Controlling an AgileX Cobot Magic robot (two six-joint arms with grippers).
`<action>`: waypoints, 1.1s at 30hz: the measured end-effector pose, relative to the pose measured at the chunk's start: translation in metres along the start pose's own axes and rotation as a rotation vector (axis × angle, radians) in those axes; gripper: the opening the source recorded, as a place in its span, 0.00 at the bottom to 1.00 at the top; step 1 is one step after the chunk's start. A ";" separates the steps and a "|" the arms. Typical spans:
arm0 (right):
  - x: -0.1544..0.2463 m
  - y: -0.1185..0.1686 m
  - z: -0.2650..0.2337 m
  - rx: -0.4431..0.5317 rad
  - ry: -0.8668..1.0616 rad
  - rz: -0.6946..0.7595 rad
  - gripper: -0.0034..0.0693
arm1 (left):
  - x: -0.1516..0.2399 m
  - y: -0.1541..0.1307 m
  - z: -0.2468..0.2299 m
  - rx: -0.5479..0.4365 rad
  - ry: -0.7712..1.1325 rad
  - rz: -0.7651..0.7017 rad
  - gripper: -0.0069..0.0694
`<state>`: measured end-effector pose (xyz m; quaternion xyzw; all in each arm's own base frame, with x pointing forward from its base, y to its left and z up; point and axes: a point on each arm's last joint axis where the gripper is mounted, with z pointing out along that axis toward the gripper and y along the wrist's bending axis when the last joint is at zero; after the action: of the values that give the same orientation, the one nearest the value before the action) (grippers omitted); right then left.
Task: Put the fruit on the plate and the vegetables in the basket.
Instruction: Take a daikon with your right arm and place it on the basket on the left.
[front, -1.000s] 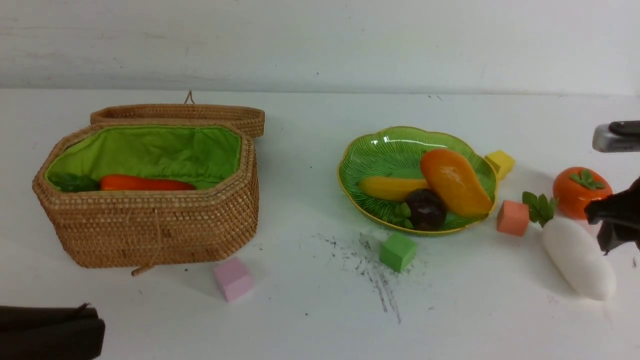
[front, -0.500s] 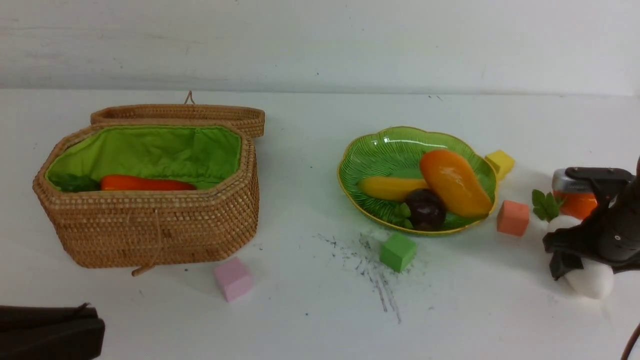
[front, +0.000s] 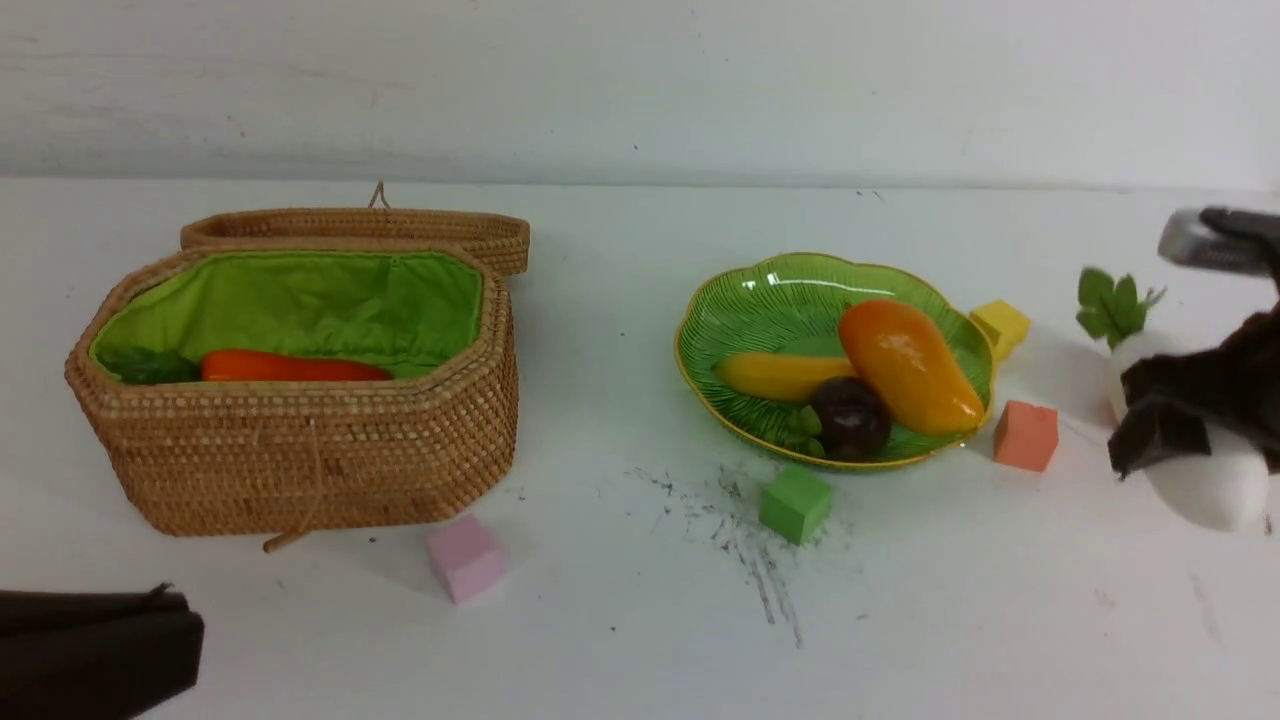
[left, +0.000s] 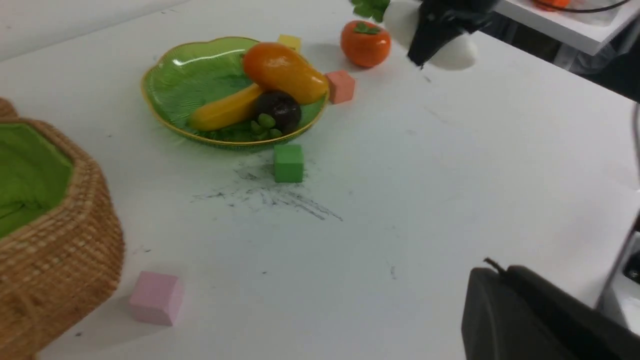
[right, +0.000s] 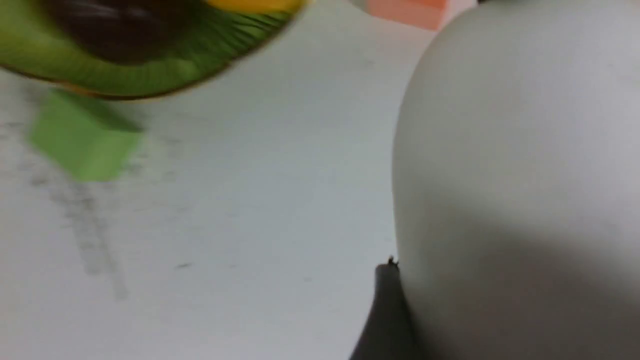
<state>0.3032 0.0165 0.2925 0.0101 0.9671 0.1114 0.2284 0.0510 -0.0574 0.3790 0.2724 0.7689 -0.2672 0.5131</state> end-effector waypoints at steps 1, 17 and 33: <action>-0.003 0.019 -0.015 -0.062 -0.050 -0.042 0.75 | 0.000 0.004 0.000 -0.039 0.003 -0.002 0.09; -0.052 0.334 -0.010 -0.700 -0.630 -0.949 0.75 | 0.003 0.045 -0.019 -0.543 0.016 -0.286 0.10; -0.059 0.349 0.080 -0.534 -0.438 -1.004 0.94 | 0.006 0.036 -0.015 -0.447 0.066 -0.272 0.10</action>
<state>0.3806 0.3697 0.3253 -0.4823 0.7230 0.2241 0.4411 0.0645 -0.0201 0.3740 0.0549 0.8547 -0.1481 0.4945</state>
